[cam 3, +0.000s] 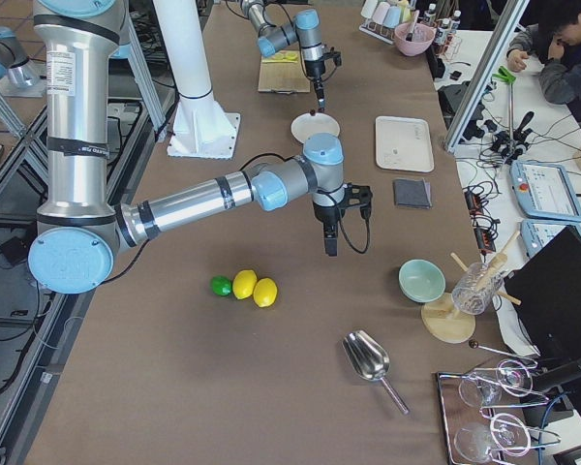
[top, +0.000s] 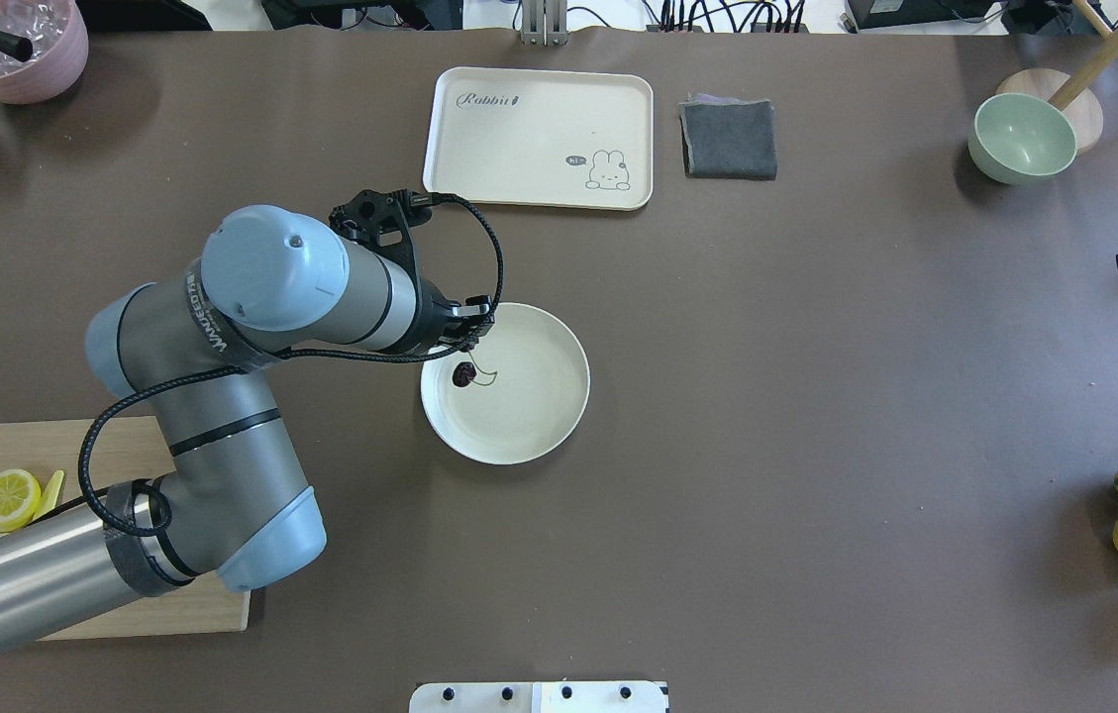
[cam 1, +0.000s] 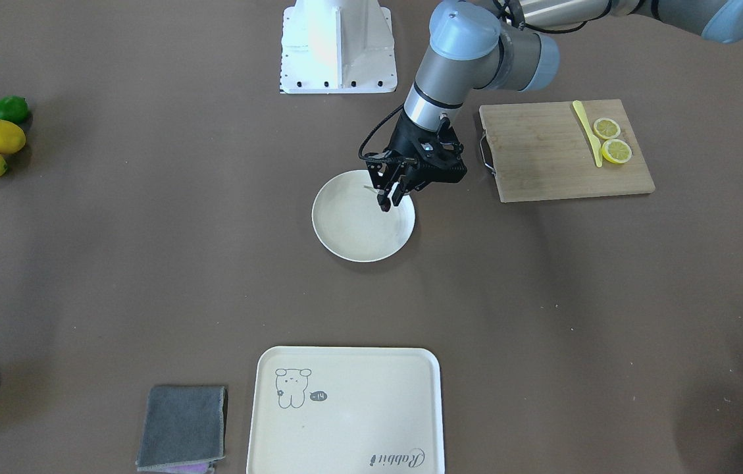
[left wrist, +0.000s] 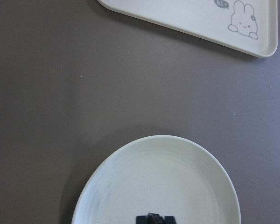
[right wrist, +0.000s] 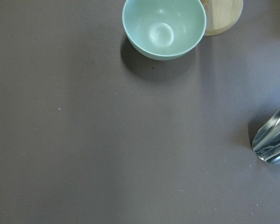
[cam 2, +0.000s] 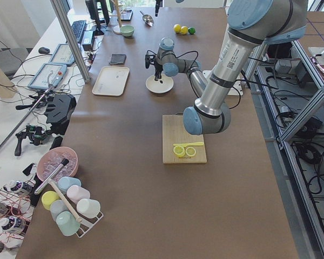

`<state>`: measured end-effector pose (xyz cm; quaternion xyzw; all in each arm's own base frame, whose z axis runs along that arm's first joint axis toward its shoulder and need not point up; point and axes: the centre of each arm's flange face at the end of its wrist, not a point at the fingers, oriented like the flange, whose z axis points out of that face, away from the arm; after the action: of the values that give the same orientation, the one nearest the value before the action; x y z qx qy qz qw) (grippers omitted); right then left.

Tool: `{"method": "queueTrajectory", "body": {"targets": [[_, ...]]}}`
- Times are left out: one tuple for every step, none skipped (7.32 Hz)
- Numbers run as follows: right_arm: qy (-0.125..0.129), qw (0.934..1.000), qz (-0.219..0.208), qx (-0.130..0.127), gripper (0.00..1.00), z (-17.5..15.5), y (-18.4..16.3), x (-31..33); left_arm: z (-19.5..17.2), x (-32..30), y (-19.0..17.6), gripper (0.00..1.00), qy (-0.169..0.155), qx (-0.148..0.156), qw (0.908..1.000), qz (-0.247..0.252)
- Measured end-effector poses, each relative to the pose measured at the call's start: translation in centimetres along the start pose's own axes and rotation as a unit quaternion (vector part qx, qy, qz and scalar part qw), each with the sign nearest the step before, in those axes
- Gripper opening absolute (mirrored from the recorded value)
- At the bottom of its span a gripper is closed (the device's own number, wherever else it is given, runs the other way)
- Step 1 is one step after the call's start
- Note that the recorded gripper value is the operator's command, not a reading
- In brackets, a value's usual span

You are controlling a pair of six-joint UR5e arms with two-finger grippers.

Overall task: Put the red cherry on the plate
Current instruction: 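Carry the cherries with the left gripper and release them onto the plate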

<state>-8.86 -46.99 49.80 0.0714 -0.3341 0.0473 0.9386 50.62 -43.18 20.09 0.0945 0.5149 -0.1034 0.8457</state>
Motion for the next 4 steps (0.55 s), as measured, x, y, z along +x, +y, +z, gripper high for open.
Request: {"method": "queueTrajectory", "body": {"targets": [[0.001,0.9999,0.006,-0.009,1.00,0.6,0.1,0.6,-0.2,0.4,0.3,0.98,0.003,0.003,1.0000,0.001],[-0.003,0.9997,0.017,-0.019,1.00,1.1,0.1,1.4,-0.7,0.5,0.3,0.98,0.004,0.005,1.0000,0.000],[-0.008,0.9990,0.033,-0.029,1.00,1.3,0.1,2.7,-1.6,0.1,-0.5,0.98,-0.009,0.005,0.9999,-0.001],[-0.009,0.9984,0.043,-0.034,1.00,1.5,0.1,4.4,-3.5,-0.9,-2.6,0.98,-0.038,-0.002,0.9993,0.007]]}}
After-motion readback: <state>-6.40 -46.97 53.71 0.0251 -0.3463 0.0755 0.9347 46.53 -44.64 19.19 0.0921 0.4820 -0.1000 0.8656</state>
